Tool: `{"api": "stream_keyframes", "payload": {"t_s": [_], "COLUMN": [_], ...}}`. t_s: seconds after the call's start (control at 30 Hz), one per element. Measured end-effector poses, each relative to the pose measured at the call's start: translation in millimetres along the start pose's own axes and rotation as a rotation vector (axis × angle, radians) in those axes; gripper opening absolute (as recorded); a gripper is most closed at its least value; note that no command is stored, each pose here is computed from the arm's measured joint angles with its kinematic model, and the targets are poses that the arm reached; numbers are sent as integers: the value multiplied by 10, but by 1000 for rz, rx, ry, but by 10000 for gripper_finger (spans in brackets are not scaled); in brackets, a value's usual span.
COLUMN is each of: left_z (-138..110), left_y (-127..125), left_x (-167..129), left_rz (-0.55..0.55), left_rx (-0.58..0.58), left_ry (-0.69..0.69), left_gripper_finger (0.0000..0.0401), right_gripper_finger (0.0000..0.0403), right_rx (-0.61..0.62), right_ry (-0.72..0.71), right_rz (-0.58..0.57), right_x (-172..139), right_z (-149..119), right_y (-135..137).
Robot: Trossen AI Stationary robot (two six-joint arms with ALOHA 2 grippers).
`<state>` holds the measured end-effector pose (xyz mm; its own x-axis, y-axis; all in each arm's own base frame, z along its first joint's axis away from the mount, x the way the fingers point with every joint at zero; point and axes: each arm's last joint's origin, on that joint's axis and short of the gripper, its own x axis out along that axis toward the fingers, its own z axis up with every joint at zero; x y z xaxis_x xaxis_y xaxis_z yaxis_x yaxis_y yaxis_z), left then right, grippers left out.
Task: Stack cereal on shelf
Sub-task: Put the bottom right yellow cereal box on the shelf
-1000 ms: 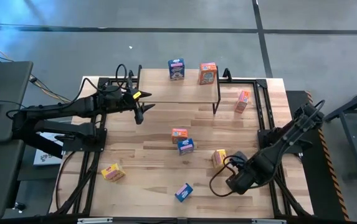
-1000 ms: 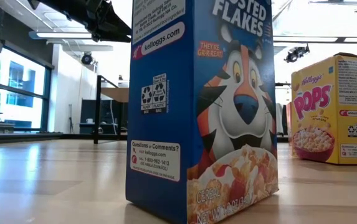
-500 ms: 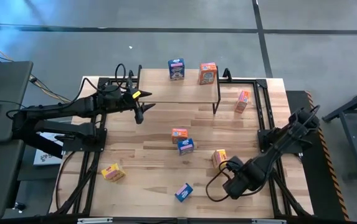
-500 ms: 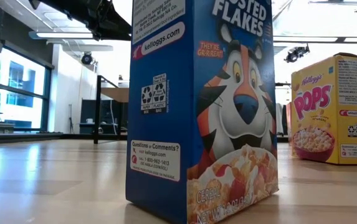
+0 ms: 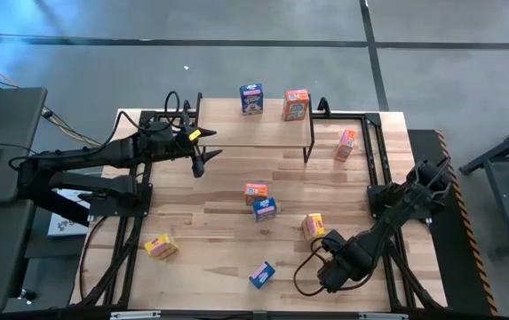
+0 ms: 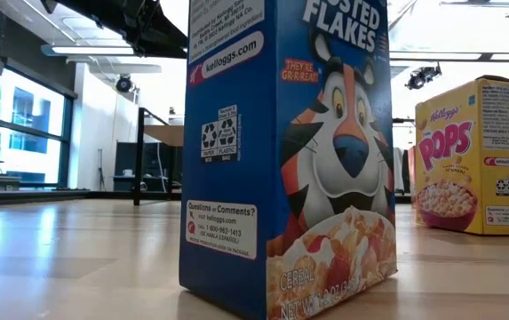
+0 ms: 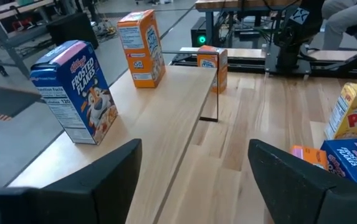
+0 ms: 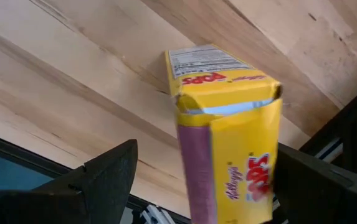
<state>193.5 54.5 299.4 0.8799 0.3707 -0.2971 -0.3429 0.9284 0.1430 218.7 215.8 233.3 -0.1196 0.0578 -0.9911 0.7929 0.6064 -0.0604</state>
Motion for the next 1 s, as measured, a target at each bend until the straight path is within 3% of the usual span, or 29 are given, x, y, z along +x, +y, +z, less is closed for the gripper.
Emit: {"api": "stream_keyframes", "payload": {"t_s": [0.43,1.0], "left_z": [1,15], "left_y": [109,110], "left_x": [10,9], "left_rz": [58,57], "left_rx": [-43,-44], "left_ry": [-7,-22], "left_gripper_finger": [308,308], "right_gripper_finger": [324,212], "right_rx": [0,1], "right_ry": [-7,-4], "right_rz": [6,-2], "right_x": [0,0], "right_z": [3,2], "right_y": [6,-2]}}
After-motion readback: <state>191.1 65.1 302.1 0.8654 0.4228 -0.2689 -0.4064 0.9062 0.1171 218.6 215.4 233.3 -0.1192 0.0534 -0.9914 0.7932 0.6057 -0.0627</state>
